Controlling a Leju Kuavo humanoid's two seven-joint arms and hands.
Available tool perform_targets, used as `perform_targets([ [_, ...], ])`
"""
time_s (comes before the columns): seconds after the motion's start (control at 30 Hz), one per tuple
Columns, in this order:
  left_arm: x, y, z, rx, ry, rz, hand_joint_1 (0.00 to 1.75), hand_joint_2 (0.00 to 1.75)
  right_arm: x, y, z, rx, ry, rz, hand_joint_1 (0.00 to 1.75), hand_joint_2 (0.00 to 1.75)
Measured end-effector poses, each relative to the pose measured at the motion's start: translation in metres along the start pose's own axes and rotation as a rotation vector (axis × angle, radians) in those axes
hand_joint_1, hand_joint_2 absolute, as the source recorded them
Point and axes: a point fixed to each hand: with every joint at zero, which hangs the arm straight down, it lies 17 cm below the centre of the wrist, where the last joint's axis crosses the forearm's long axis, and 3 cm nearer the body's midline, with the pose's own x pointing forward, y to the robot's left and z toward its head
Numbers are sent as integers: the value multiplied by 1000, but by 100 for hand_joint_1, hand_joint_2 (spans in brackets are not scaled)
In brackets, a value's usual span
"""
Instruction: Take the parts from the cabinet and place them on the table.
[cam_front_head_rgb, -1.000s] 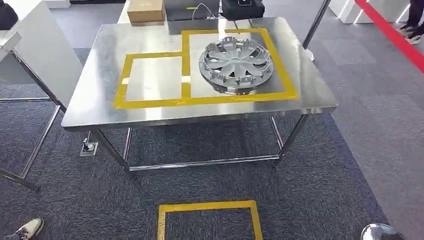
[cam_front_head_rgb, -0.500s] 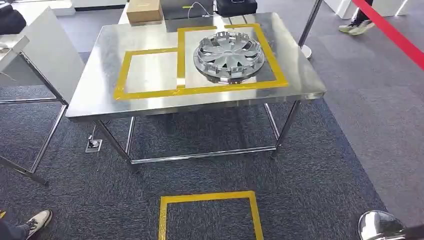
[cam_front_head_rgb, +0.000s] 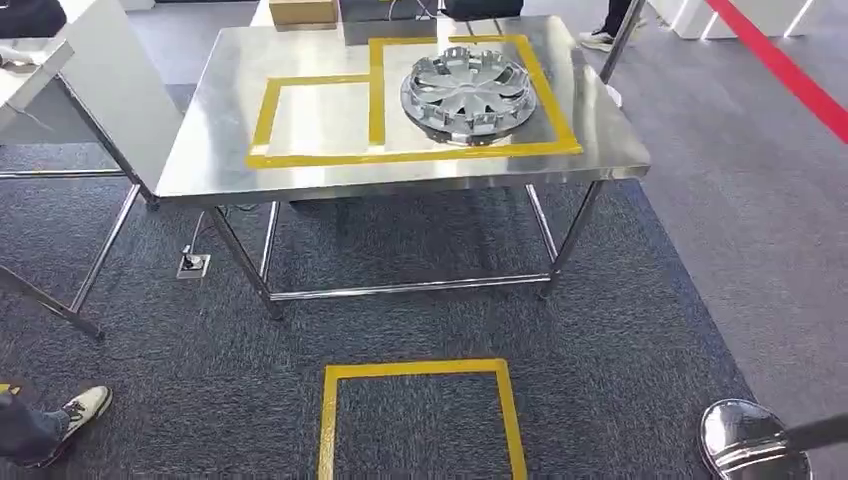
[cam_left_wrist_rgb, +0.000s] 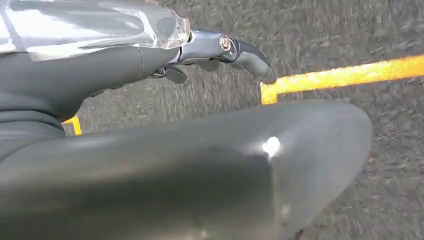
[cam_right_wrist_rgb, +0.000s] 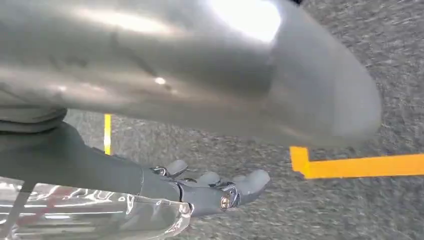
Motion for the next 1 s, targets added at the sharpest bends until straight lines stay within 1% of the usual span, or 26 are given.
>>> perform_targets([
  [0.17, -3, 1, 0, 5, 10, -6, 0, 0, -3, -1, 0, -2, 4, -9, 0, 175],
  [0.2, -4, 2, 0, 13, 15, -10, 0, 175, -3, -1, 0, -2, 5, -9, 0, 175],
  [0.3, -8, 10, -1, 58, 42, -46, 0, 175, 0, -1, 0, 2, -1, -8, 0, 175],
  [0.47, -10, 19, -1, 105, 56, -80, 0, 175, -3, 5, 1, 15, 6, 1, 0, 175],
  [0.7, -11, 19, -1, 120, 62, -79, 0, 175, -5, 13, 3, 37, 17, 2, 0, 175],
  [0.9, -17, 24, 0, 156, 95, -72, 0, 175, -7, 21, 4, 63, 31, 6, 0, 175],
  [1.0, -21, 26, 0, 150, 109, -61, 0, 175, -15, 25, 6, 84, 42, -8, 0, 175],
])
